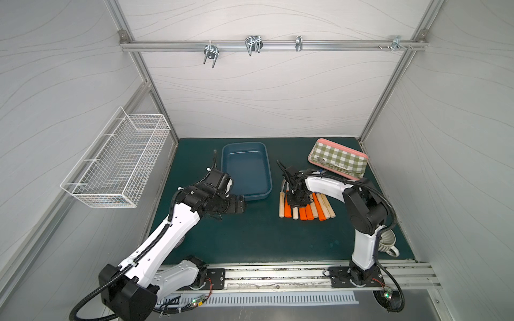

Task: Put small sickles into storage boxes
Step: Pick up the sickle at the center of the board, then place the sickle in the storage box.

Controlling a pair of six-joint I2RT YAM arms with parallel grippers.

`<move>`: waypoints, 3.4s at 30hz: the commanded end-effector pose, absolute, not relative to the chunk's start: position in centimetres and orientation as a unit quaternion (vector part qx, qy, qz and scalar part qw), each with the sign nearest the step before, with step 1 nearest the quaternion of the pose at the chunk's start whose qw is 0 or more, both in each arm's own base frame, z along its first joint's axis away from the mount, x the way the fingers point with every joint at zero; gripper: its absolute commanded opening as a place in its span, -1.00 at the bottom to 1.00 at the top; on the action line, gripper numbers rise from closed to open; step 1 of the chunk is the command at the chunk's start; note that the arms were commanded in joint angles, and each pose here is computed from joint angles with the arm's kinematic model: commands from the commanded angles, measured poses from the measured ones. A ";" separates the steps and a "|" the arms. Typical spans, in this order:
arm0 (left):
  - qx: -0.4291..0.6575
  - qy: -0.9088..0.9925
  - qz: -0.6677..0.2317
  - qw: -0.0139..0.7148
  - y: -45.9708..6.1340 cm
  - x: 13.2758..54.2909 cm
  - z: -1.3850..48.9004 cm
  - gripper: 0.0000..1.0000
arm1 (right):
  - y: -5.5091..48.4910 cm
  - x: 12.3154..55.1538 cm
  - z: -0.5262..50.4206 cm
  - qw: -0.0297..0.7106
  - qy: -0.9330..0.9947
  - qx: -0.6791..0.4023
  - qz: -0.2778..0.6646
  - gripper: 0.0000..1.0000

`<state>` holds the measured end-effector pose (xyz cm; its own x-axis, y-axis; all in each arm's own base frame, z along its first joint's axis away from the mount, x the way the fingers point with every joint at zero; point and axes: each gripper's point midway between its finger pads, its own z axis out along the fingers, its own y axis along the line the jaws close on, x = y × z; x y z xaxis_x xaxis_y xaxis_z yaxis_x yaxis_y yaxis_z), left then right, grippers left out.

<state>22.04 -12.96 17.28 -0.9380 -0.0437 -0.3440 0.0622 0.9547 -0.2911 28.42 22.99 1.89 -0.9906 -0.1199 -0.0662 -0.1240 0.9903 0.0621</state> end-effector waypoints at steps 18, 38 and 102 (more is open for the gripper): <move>0.024 0.965 -0.173 0.195 -14.4 23.4 19.5 0.99 | 21.3 28.0 2.9 0.018 0.998 -0.058 0.020 -1.00; 0.045 0.957 -0.200 0.205 -16.9 26.5 22.2 0.99 | 21.8 29.7 9.5 0.053 0.994 -0.076 0.062 -1.00; -0.051 0.951 -0.194 0.237 -13.2 29.3 26.9 0.99 | 36.4 36.9 17.5 0.128 0.962 -0.140 0.196 -1.00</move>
